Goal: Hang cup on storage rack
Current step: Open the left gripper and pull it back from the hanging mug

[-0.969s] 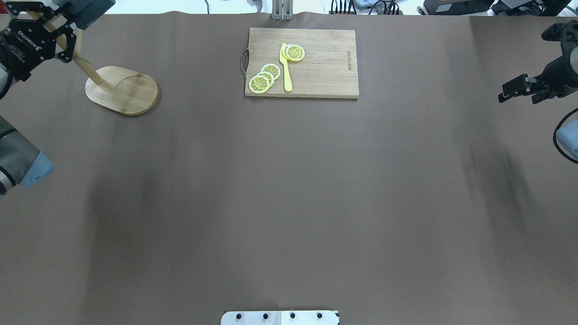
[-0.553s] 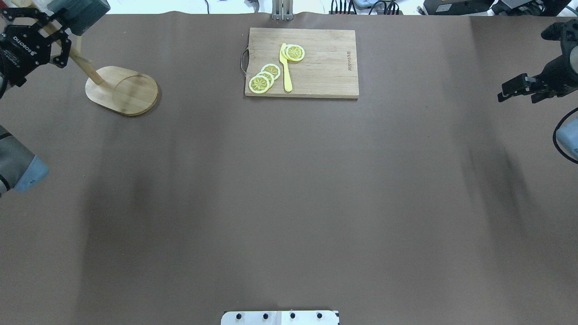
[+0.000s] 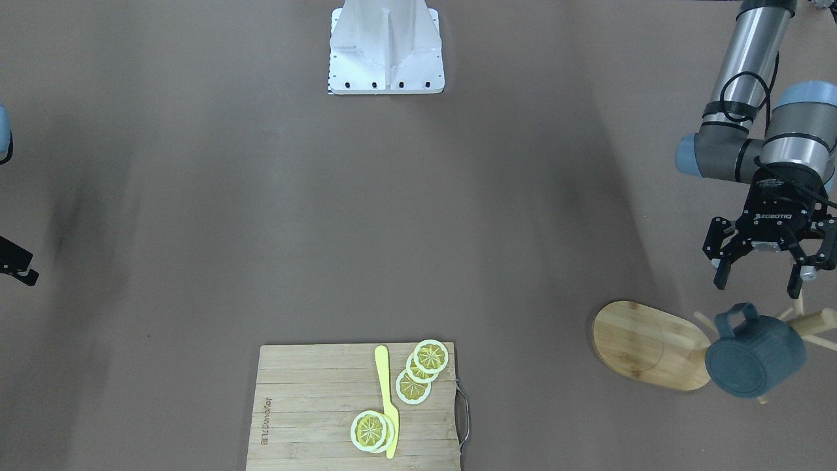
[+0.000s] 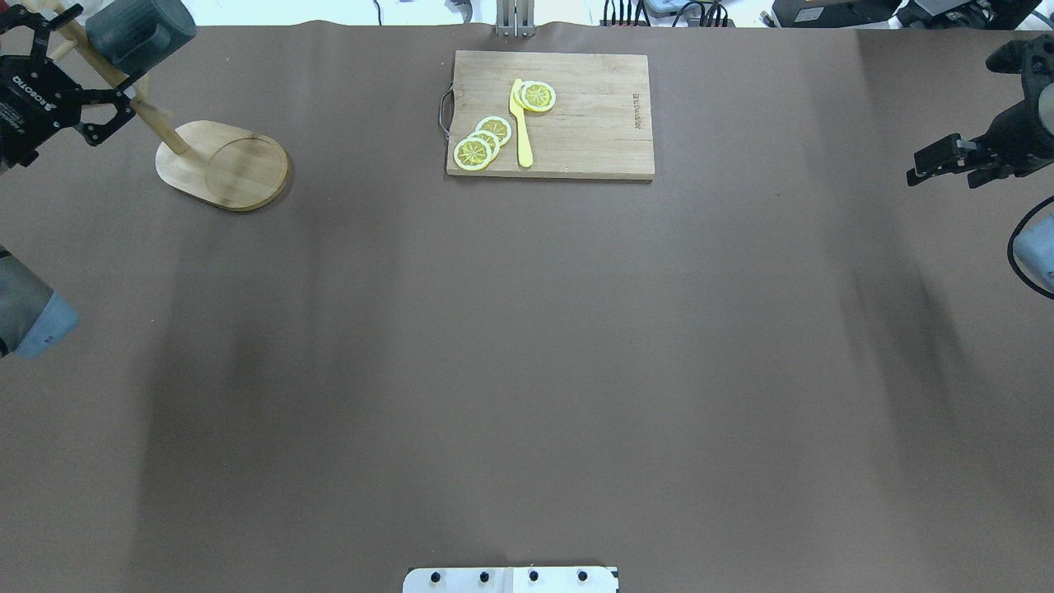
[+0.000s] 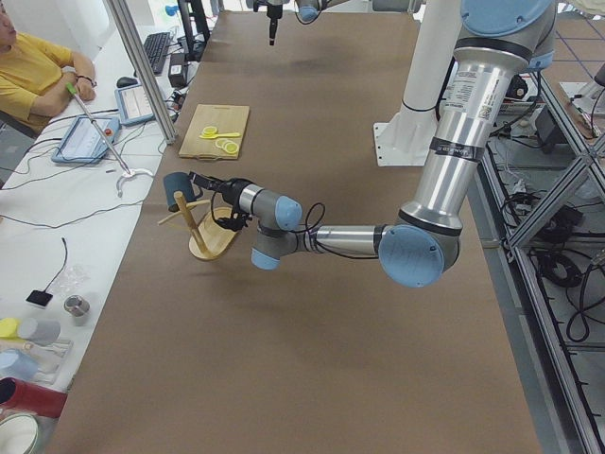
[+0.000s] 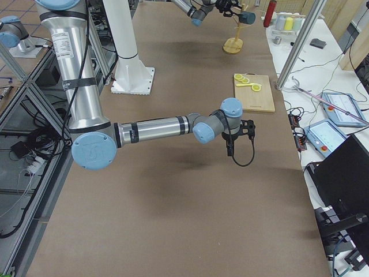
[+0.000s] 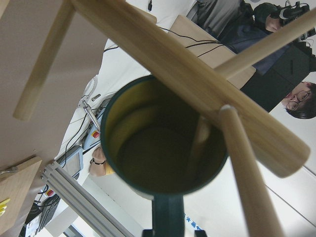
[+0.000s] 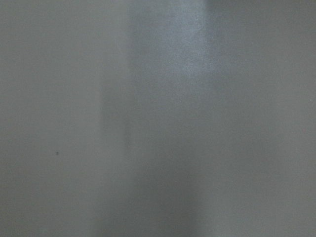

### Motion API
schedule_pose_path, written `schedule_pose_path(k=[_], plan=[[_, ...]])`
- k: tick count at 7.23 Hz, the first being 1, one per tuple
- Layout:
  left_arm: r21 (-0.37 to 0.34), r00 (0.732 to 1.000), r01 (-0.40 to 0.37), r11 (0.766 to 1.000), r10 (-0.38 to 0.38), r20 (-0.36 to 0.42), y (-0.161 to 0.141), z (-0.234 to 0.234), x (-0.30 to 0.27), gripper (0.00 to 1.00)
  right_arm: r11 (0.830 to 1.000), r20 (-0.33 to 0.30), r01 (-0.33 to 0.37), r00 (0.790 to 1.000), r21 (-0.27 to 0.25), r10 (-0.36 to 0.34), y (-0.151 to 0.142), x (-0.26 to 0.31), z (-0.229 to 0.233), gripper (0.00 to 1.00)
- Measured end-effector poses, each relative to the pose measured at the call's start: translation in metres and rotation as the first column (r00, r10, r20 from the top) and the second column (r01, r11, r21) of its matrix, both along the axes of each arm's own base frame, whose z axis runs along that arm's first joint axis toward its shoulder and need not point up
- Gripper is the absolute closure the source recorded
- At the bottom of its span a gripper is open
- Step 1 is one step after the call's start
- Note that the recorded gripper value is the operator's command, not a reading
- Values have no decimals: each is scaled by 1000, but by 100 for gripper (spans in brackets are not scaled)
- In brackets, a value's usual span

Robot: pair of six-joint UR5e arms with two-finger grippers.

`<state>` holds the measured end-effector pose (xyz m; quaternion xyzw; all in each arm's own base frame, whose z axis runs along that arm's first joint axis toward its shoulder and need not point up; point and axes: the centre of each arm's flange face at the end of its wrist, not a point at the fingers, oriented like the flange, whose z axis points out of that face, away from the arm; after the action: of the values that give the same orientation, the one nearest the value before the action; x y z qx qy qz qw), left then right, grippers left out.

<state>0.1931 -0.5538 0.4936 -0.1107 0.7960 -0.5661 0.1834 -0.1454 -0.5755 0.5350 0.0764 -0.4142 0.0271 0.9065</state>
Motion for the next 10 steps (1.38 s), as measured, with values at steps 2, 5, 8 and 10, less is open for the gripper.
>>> schedule_pose_path(k=[2,5,8,10], plan=[[60,1000,6,998,-7,13,27,19,-18,2,1000,0,-1,1000,2,1,0,0,-1,0],[236,936,-25,971,-61,347,79,59,-41,2,1000,-1,-1,1000,-1,1,0,0,1,0],[456,611,-89,885,-313,727,93,86,-54,2,1000,-6,-5,1000,10,5,-1,0,0,0],[522,260,-181,834,-471,843,84,101,-71,2,999,-11,-14,1000,38,15,-2,1,2,0]])
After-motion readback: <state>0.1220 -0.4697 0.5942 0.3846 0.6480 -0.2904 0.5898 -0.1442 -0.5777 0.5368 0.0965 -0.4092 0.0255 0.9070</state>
